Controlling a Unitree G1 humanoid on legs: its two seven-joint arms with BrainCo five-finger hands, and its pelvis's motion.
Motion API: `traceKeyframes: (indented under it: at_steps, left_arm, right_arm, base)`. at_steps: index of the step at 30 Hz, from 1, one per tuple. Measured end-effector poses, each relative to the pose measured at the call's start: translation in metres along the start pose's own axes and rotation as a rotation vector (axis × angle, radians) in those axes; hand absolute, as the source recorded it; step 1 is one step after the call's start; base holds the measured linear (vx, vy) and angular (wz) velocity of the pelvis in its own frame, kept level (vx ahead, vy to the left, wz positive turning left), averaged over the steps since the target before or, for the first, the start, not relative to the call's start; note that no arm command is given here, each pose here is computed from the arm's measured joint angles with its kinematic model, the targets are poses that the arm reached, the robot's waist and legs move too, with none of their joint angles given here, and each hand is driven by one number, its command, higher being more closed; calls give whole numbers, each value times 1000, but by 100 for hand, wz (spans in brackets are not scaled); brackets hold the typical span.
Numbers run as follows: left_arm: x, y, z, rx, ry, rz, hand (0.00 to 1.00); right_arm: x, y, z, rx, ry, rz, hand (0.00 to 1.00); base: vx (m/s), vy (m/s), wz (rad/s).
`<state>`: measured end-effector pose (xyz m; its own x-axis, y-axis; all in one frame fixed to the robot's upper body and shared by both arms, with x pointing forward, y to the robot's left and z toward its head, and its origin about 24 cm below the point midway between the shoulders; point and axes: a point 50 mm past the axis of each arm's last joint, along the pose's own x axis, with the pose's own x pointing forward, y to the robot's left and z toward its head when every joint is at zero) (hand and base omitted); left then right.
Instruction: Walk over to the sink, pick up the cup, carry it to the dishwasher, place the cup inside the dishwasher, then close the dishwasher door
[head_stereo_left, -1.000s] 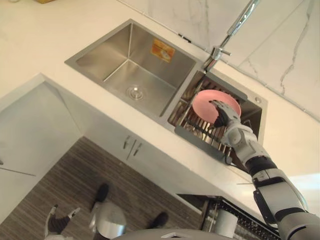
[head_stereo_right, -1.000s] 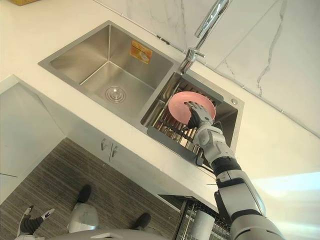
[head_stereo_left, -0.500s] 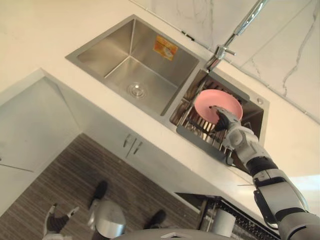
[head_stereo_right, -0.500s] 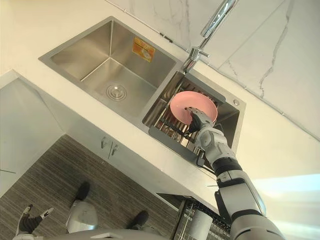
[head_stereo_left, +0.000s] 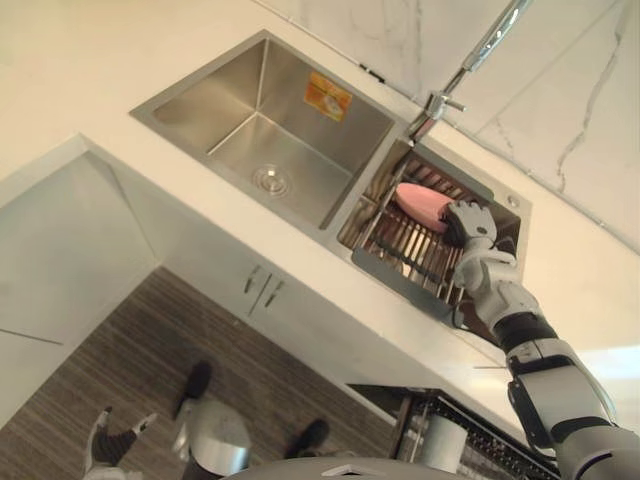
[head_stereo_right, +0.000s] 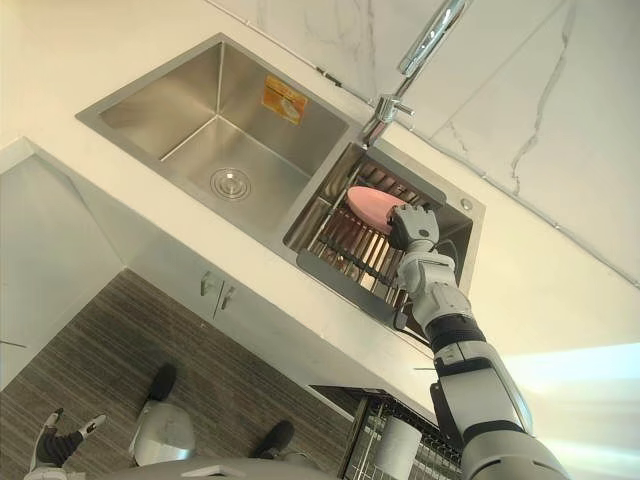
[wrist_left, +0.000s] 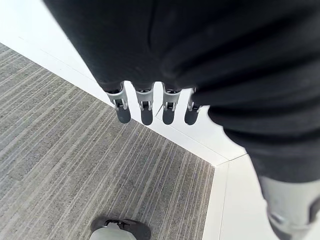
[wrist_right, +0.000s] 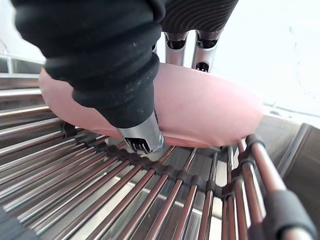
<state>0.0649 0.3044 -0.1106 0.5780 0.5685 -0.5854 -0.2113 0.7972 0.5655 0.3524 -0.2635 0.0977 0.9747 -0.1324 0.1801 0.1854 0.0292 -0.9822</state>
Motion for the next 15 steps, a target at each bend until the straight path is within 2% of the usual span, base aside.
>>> traceKeyframes:
  at_steps: [8, 15]
  left_arm:
    - [-1, -2, 0, -24, 4, 4, 0]
    - [-2, -5, 1, -35, -13, -1, 0]
  right_arm:
    - [-7, -8, 4, 18, -12, -173, 100]
    - [-6, -23, -6, 144, 56, -283, 100]
  base:
    - [2, -3, -4]
    - [-5, -1, -4]
